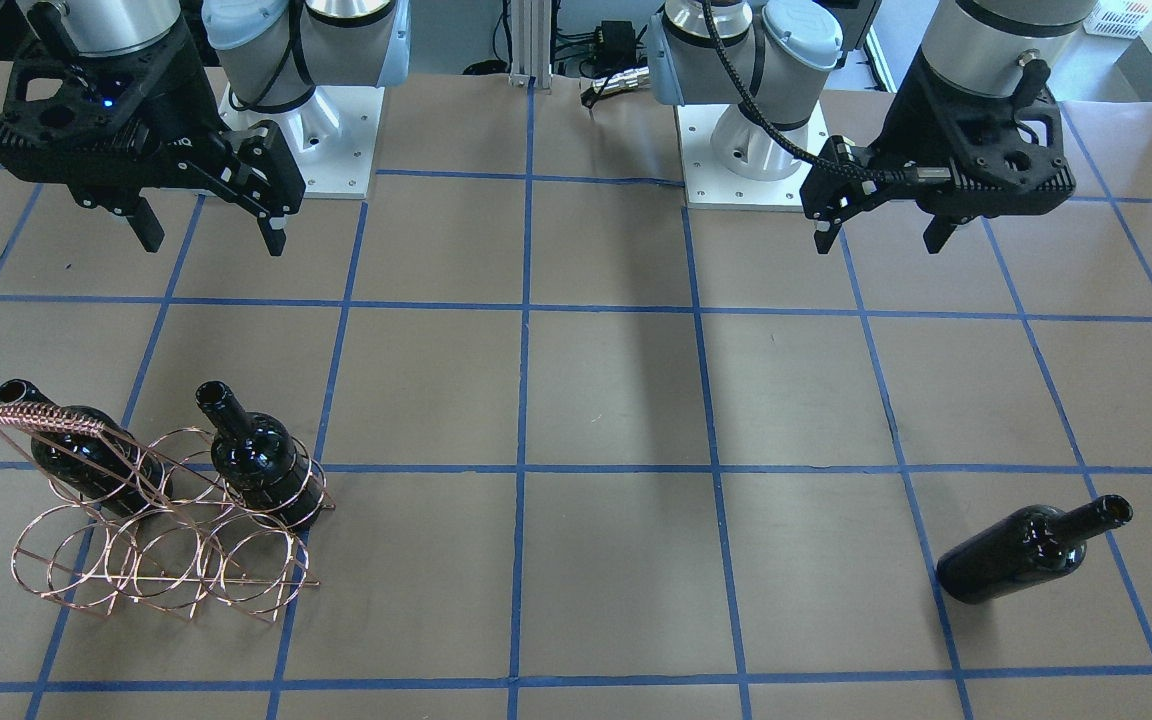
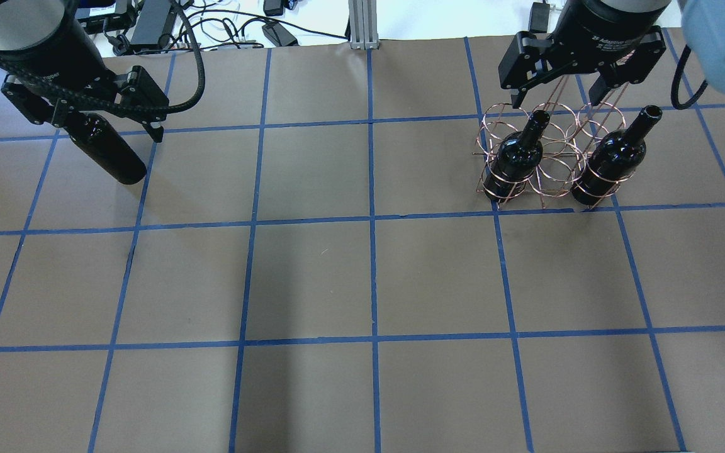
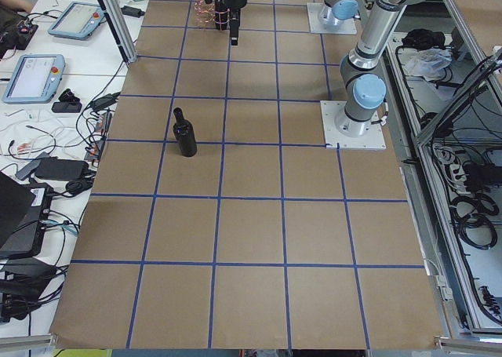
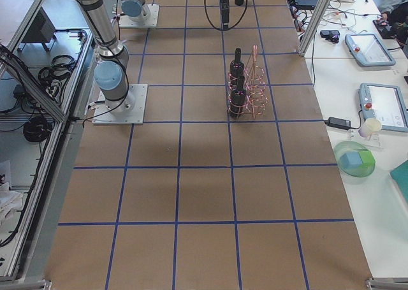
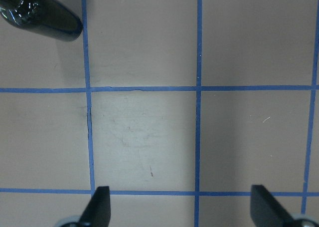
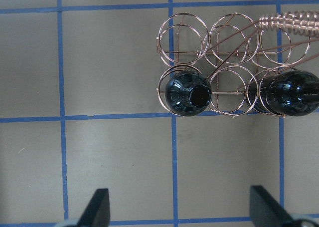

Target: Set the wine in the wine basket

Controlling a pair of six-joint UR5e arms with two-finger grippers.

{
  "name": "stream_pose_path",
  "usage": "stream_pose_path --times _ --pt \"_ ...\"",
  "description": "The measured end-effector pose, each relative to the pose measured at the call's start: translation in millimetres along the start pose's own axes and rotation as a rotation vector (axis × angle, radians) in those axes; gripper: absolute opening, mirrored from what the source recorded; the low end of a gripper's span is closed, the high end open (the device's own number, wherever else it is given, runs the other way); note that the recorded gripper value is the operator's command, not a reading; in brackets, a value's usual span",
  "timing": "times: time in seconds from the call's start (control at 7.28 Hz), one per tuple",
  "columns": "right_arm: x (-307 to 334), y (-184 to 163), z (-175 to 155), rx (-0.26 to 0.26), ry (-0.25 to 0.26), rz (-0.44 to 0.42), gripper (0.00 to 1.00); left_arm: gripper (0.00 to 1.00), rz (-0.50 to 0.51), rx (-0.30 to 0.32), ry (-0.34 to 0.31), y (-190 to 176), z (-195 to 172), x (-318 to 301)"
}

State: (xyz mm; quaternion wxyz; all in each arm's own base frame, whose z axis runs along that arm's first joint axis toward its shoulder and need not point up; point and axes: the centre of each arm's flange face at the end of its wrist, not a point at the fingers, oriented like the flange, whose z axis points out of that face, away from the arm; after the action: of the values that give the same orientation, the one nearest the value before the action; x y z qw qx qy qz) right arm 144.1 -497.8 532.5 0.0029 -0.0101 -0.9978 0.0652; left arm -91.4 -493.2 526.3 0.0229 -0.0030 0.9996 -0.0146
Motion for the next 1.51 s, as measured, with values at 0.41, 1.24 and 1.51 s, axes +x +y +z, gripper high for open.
stream_pose_path --times 0.41,1.24,1.51 --pt "-0.1 0.0 -0.1 0.0 -0.001 0.0 1.0 1.0 0.002 -0.01 0.005 2.0 5.6 1.4" --pt "0.9 0.1 -0.3 -0.001 0.006 -0.005 1.0 1.0 0.003 -0.013 0.002 1.5 7.7 -2.0" --pt "0.9 0.4 -0.3 -0.002 0.007 -0.008 1.0 1.0 -0.005 -0.008 0.004 -0.3 6.0 -7.4"
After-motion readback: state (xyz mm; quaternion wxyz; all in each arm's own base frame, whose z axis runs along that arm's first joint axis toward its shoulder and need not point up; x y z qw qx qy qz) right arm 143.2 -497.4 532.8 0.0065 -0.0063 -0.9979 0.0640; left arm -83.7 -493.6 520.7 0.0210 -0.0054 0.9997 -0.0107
